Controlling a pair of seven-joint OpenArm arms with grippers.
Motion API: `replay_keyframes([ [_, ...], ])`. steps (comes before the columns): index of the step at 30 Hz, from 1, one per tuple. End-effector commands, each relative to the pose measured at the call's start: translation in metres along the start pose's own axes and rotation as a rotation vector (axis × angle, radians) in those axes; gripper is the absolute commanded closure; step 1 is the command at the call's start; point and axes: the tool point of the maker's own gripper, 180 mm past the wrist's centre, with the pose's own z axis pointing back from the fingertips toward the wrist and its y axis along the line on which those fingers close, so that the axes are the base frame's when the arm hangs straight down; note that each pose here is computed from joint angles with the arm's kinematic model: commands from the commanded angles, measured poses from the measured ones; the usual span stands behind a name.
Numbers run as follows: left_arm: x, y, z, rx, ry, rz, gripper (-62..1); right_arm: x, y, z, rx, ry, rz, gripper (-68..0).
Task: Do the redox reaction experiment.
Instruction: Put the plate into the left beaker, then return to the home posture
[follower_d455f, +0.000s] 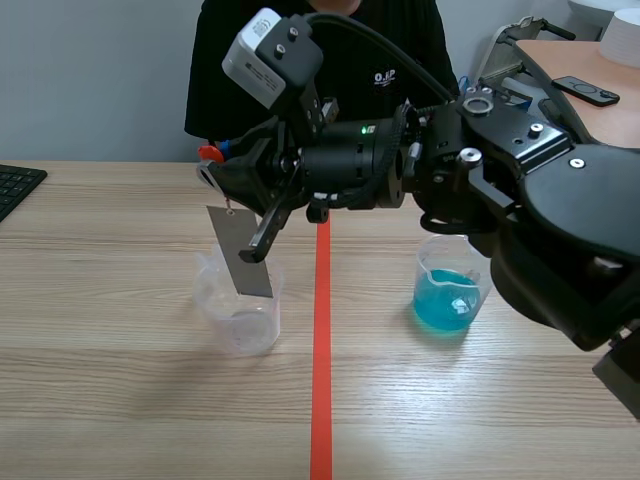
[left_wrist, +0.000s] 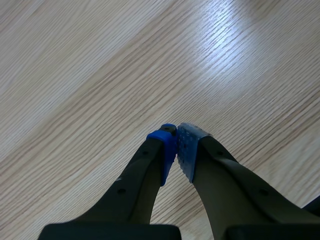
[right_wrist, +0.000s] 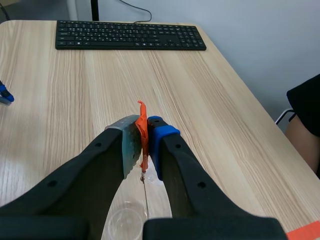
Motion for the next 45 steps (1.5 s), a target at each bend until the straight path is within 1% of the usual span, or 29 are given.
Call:
replay_keyframes([
  [1, 0.006, 0.006, 0.000, 0.014, -0.021, 0.001, -4.0, 0.014, -0.009, -0.001, -0.019, -0.044, 0.022, -1.7],
  [6, 0.006, 0.006, 0.000, 0.014, -0.022, 0.001, -4.1, 0.001, -0.014, -0.003, -0.048, -0.010, 0.042, -1.7],
  [10, 0.006, 0.006, 0.000, 0.014, -0.022, 0.001, -4.0, -0.003, -0.016, -0.003, -0.060, 0.011, 0.074, -1.8],
  [12, 0.006, 0.006, 0.000, 0.014, -0.022, 0.001, -4.0, -0.006, -0.016, -0.003, -0.060, 0.025, 0.089, -4.0],
  [14, 0.006, 0.006, 0.000, 0.014, -0.024, 0.001, -4.0, -0.006, -0.016, -0.003, -0.059, 0.029, 0.095, -9.8],
  [18, 0.006, 0.006, 0.000, 0.014, -0.024, 0.001, -4.1, -0.006, -0.013, -0.003, -0.042, 0.029, 0.094, -26.8],
  [21, 0.006, 0.006, 0.000, 0.014, -0.024, 0.001, -4.0, -0.005, 0.000, -0.006, 0.017, 0.014, 0.092, -36.2],
  [23, 0.006, 0.006, 0.000, 0.014, -0.024, 0.001, -4.0, -0.003, 0.014, -0.008, 0.073, -0.004, 0.082, -45.5],
  [25, 0.006, 0.006, 0.000, 0.014, -0.024, 0.001, -4.1, -0.001, 0.024, -0.011, 0.100, -0.023, 0.063, -53.8],
  [28, 0.006, 0.006, 0.000, 0.014, -0.024, 0.001, -4.0, -0.004, 0.041, -0.015, 0.139, -0.035, 0.022, -63.1],
  [29, 0.006, 0.006, 0.000, 0.014, -0.024, 0.001, -4.0, -0.005, 0.047, -0.015, 0.149, -0.043, -0.001, -66.2],
  [30, 0.006, 0.006, 0.000, 0.014, -0.024, 0.001, -4.1, -0.004, 0.051, -0.015, 0.155, -0.056, -0.030, -67.9],
  [32, 0.006, 0.006, 0.000, 0.014, -0.024, 0.001, -4.1, -0.003, 0.056, -0.015, 0.158, -0.084, -0.088, -67.9],
  [33, 0.006, 0.006, 0.000, 0.014, -0.024, 0.001, -4.1, -0.002, 0.058, -0.014, 0.158, -0.093, -0.107, -67.9],
  [36, 0.006, 0.006, 0.000, 0.014, -0.024, 0.001, -4.1, -0.003, 0.057, -0.013, 0.155, -0.093, -0.147, -67.9],
  [38, 0.006, 0.005, 0.000, 0.014, -0.023, 0.001, -4.1, 0.002, 0.052, -0.008, 0.143, -0.116, -0.177, -67.9],
  [40, 0.006, 0.005, 0.000, 0.014, -0.023, 0.001, -4.0, 0.007, 0.048, -0.001, 0.139, -0.128, -0.190, -67.9],
  [43, 0.006, 0.005, 0.000, 0.014, -0.023, 0.001, -4.1, 0.014, 0.045, 0.016, 0.141, -0.135, -0.179, -67.9],
  [45, 0.006, 0.005, 0.000, 0.014, -0.023, 0.001, -4.1, 0.017, 0.038, 0.028, 0.106, -0.131, -0.166, -67.9],
])
